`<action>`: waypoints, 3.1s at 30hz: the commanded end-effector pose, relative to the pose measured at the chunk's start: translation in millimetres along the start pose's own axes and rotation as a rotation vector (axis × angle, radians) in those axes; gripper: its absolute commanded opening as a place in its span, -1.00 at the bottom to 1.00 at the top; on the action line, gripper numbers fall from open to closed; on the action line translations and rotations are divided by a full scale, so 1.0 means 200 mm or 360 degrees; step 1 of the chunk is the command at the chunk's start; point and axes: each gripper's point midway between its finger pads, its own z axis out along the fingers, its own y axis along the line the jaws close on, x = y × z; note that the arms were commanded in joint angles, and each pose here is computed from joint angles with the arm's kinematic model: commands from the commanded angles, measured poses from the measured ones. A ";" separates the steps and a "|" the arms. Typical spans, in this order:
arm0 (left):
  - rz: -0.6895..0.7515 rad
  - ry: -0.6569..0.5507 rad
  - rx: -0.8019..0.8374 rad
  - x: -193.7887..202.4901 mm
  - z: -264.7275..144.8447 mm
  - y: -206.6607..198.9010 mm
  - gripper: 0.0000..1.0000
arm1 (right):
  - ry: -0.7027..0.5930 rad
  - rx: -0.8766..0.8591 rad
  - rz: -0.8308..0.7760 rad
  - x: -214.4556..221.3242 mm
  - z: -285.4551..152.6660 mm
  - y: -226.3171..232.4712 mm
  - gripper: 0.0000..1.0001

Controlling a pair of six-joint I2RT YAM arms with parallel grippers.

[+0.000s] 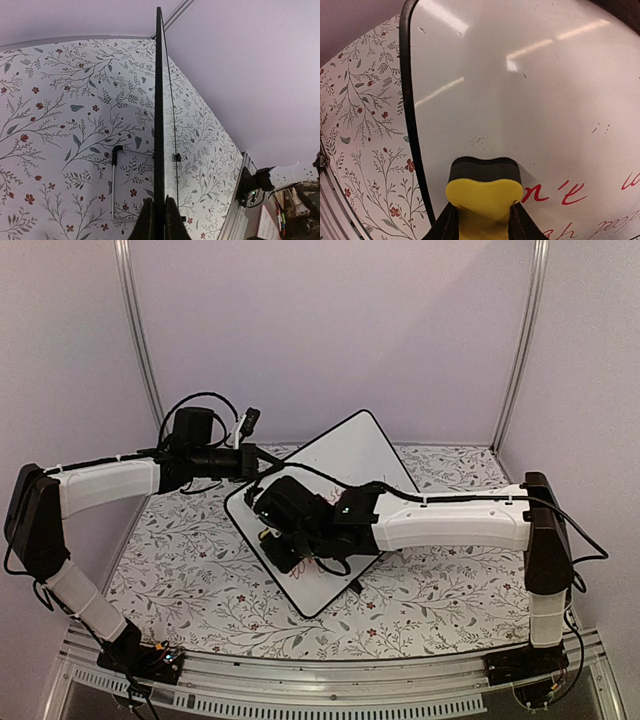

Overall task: Erase the whiteboard
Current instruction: Erase the whiteboard at the center of the board.

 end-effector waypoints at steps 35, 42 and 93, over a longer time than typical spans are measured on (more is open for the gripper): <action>0.0115 -0.0046 0.0085 -0.03 -0.02 -0.11 -1.00 | 0.0128 -0.0093 0.0029 0.29 -0.02 0.01 -0.36; 0.0116 -0.0042 0.0090 -0.02 -0.01 -0.11 -1.00 | -0.0148 -0.0104 0.0007 0.09 -0.04 0.02 -0.36; 0.0120 -0.0071 0.0105 -0.05 -0.04 -0.12 -1.00 | -0.0549 -0.0086 -0.0189 -0.26 -0.30 -0.05 0.78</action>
